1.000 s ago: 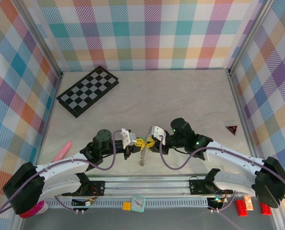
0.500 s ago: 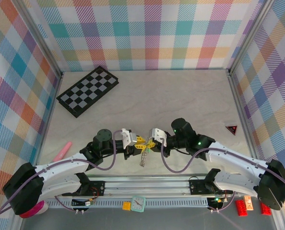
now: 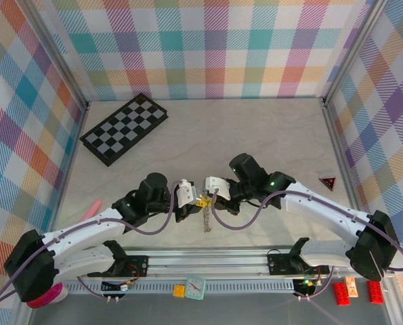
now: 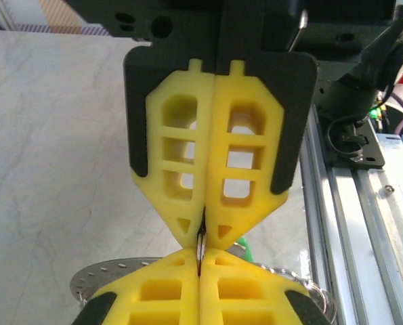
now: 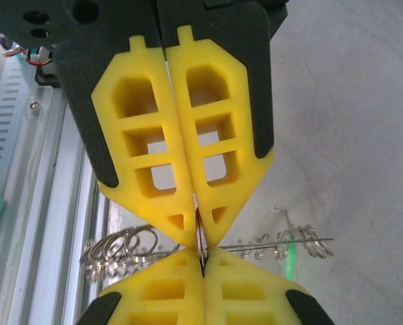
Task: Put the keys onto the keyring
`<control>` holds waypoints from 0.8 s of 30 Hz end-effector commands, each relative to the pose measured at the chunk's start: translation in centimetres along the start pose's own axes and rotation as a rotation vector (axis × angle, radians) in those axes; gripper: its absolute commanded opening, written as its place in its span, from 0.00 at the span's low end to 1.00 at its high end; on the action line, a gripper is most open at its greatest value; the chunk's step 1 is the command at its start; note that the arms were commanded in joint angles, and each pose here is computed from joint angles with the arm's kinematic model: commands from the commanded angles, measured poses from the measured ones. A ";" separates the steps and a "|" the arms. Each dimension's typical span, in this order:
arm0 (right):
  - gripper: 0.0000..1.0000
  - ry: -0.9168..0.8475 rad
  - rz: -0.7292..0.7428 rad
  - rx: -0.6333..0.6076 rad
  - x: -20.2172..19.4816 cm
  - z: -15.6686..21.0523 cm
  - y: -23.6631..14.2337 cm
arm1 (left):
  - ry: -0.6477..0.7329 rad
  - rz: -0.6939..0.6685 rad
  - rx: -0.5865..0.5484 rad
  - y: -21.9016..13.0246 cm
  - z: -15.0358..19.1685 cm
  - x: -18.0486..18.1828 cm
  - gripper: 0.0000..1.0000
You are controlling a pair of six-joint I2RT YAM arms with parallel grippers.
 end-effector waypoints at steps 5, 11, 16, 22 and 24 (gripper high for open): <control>0.32 -0.036 0.038 -0.212 0.7 -2.3 -1.7 | 0.021 0.028 -0.010 -0.1 0.2 -0.6 0.00; 0.35 0.044 0.093 -0.310 0.9 -0.3 -1.4 | 0.002 0.041 -0.192 -0.6 -0.2 -0.9 0.00; 0.35 0.096 0.095 -0.303 0.9 0.9 -0.5 | -0.008 0.057 -0.282 -0.7 -0.1 -1.1 0.00; 0.31 0.121 0.088 -0.298 0.6 1.2 0.2 | -0.016 0.090 -0.295 -0.4 -0.2 -1.2 0.00; 0.28 0.125 0.083 -0.289 0.7 1.4 0.4 | -0.013 0.094 -0.295 -0.3 -0.2 -1.2 0.00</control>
Point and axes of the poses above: each hand's point on the last joint's axis, 136 mm out from that joint toward the fingers, its own y axis out along the fingers, its own x axis along the line the jaws close on, z = x × y, the point moved 6 cm from there along -y, back along the fingers, and after that the axes turned 14 degrees about -y, right-handed, at the moved point
